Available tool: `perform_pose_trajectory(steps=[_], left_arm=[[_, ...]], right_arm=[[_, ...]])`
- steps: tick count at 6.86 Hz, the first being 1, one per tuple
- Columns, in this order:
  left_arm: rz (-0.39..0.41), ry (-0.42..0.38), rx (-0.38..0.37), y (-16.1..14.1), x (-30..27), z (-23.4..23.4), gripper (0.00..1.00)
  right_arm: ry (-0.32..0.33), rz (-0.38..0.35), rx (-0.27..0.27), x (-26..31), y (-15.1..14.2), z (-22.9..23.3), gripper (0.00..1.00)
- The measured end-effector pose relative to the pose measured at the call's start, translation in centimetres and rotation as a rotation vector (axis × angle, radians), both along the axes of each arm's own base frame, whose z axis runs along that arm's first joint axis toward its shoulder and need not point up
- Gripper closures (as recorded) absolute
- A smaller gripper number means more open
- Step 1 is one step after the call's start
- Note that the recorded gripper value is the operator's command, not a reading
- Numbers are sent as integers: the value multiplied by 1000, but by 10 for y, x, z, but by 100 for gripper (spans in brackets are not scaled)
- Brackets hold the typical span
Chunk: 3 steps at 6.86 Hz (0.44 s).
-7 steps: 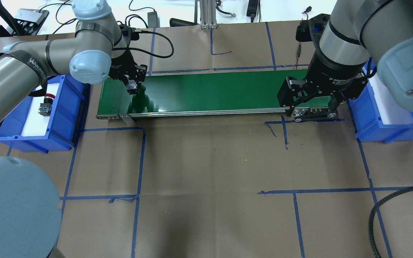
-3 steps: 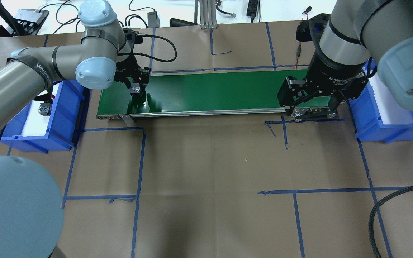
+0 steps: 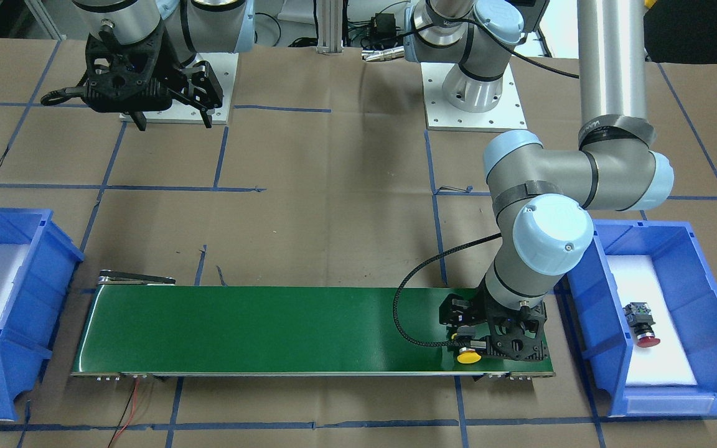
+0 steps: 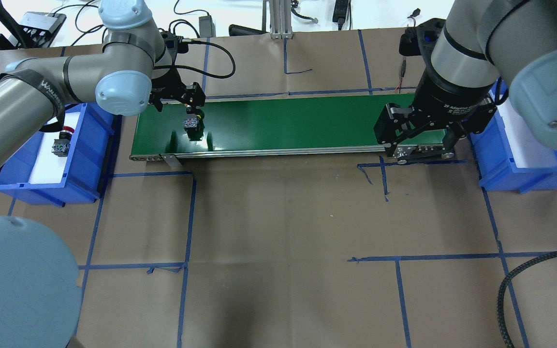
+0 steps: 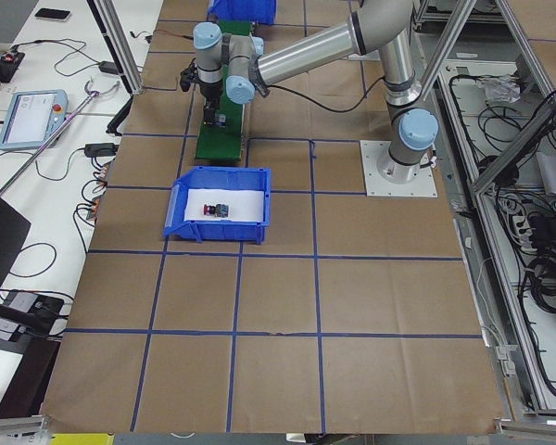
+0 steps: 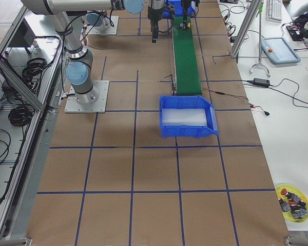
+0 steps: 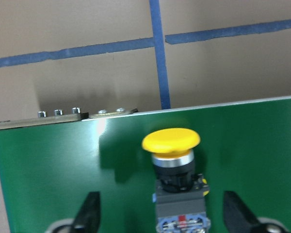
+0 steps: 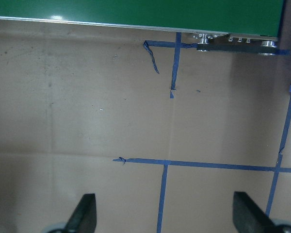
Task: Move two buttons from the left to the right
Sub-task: 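Open the left gripper to release the yellow button on the belt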
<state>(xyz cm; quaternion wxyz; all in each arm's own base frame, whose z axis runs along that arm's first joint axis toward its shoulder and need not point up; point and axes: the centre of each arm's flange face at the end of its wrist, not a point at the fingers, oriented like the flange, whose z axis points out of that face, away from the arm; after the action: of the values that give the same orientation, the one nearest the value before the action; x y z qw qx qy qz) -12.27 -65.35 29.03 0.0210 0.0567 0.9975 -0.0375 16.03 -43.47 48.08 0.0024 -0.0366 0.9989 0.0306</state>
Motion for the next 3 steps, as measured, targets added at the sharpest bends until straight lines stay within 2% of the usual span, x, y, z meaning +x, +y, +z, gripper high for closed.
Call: perform_pose_trajectory(steps=[3], left_arm=[[38,2,15,27,27,74,0]], right_arm=[[0,0,-1,0,0,0,0]])
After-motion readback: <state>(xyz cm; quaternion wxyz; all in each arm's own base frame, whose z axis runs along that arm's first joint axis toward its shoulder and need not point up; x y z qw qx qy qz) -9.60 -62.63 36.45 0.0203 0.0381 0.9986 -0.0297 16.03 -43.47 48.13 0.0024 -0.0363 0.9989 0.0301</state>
